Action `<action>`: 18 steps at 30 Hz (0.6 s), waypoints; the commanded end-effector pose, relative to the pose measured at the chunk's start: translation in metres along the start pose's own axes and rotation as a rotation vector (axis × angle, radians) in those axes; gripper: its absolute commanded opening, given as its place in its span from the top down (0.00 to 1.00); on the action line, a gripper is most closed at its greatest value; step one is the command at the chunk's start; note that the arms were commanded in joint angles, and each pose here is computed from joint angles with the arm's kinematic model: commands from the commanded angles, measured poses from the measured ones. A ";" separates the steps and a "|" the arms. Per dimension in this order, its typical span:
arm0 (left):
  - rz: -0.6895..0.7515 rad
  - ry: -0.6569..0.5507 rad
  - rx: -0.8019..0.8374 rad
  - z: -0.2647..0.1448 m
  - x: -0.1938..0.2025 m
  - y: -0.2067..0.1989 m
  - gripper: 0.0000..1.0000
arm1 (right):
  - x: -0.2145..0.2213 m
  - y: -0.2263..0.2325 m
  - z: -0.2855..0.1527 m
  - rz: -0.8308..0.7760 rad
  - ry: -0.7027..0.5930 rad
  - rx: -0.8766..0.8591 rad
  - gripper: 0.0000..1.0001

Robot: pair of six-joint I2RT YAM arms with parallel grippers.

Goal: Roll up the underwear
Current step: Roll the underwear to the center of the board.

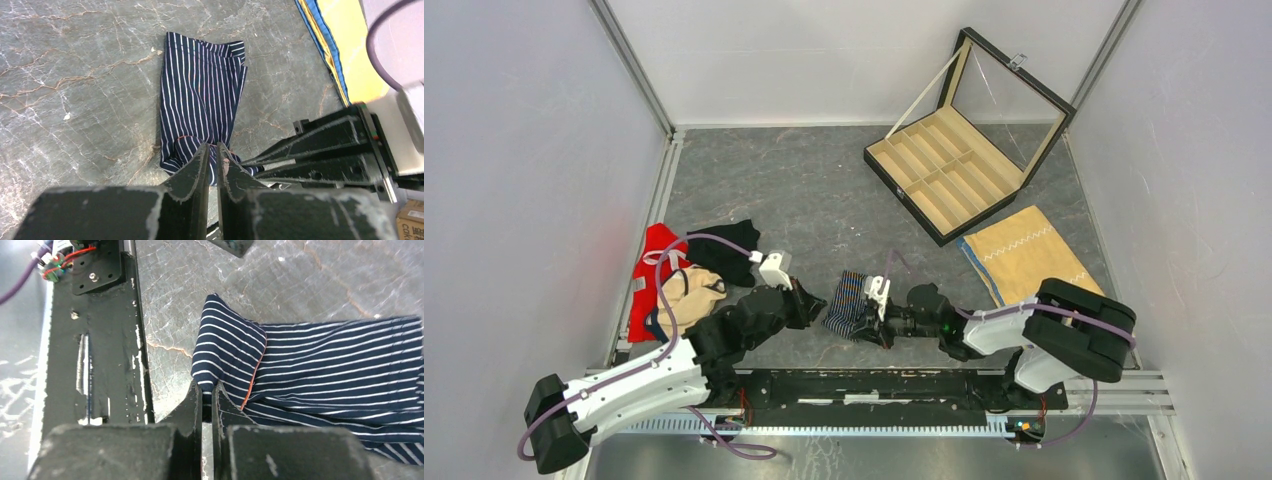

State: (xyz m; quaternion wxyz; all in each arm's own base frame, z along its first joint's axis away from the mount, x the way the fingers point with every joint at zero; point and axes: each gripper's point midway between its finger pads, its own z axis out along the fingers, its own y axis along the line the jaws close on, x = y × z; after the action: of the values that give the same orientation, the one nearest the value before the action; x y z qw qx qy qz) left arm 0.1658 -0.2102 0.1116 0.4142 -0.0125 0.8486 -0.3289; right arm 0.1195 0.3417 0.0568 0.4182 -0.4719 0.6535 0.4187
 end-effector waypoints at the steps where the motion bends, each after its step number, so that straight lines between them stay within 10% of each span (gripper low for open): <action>1: 0.044 -0.018 0.076 -0.001 -0.008 -0.017 0.85 | -0.010 0.006 0.007 0.220 -0.010 -0.090 0.98; 18: 0.086 0.033 0.117 0.011 0.004 -0.026 0.91 | 0.022 -0.034 -0.001 0.576 0.049 0.054 0.99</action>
State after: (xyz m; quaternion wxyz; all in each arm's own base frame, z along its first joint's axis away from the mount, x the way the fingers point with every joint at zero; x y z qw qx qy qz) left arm 0.1608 -0.2279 0.1076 0.3969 0.0310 0.8496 -0.3460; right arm 0.1391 0.3389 0.0461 0.2891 -0.2975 0.7475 0.5188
